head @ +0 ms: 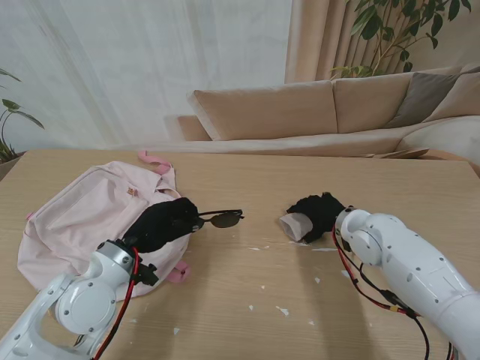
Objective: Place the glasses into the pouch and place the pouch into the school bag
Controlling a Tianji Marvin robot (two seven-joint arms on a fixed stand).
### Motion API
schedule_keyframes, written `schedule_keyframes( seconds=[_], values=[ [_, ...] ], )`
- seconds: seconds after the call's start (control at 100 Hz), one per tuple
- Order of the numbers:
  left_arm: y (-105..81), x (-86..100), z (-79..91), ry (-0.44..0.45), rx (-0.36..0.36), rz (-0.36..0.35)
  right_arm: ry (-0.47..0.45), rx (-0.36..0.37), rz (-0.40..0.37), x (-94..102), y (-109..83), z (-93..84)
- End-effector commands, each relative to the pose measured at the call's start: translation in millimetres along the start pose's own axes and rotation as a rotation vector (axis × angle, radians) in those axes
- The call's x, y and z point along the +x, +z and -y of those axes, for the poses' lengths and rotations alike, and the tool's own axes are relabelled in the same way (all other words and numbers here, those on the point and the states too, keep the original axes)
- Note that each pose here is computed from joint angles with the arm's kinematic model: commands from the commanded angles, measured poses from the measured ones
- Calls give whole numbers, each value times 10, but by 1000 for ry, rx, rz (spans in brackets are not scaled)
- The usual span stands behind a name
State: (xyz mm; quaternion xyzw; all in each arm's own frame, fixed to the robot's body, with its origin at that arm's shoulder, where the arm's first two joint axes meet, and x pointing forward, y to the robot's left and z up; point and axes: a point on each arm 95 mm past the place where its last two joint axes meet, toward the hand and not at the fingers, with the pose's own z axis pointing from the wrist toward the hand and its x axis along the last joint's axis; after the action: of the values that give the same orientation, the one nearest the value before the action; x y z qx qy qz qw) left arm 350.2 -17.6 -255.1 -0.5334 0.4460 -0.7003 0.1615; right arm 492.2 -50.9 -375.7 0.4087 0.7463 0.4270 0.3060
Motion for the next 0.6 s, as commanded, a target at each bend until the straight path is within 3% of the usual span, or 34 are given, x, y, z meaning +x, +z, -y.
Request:
schedule_keyframes(
  seconds=[0.0,0.38,0.59],
  values=[
    [-14,42,-17,-5,-11,-12,5,10,2,45,5,45],
    [-42,28,0,-8,-5,-14,51,35,195,211,-166,95],
    [-53,23,14,-8,-5,-21,81,66,208,254,-278,47]
  ],
)
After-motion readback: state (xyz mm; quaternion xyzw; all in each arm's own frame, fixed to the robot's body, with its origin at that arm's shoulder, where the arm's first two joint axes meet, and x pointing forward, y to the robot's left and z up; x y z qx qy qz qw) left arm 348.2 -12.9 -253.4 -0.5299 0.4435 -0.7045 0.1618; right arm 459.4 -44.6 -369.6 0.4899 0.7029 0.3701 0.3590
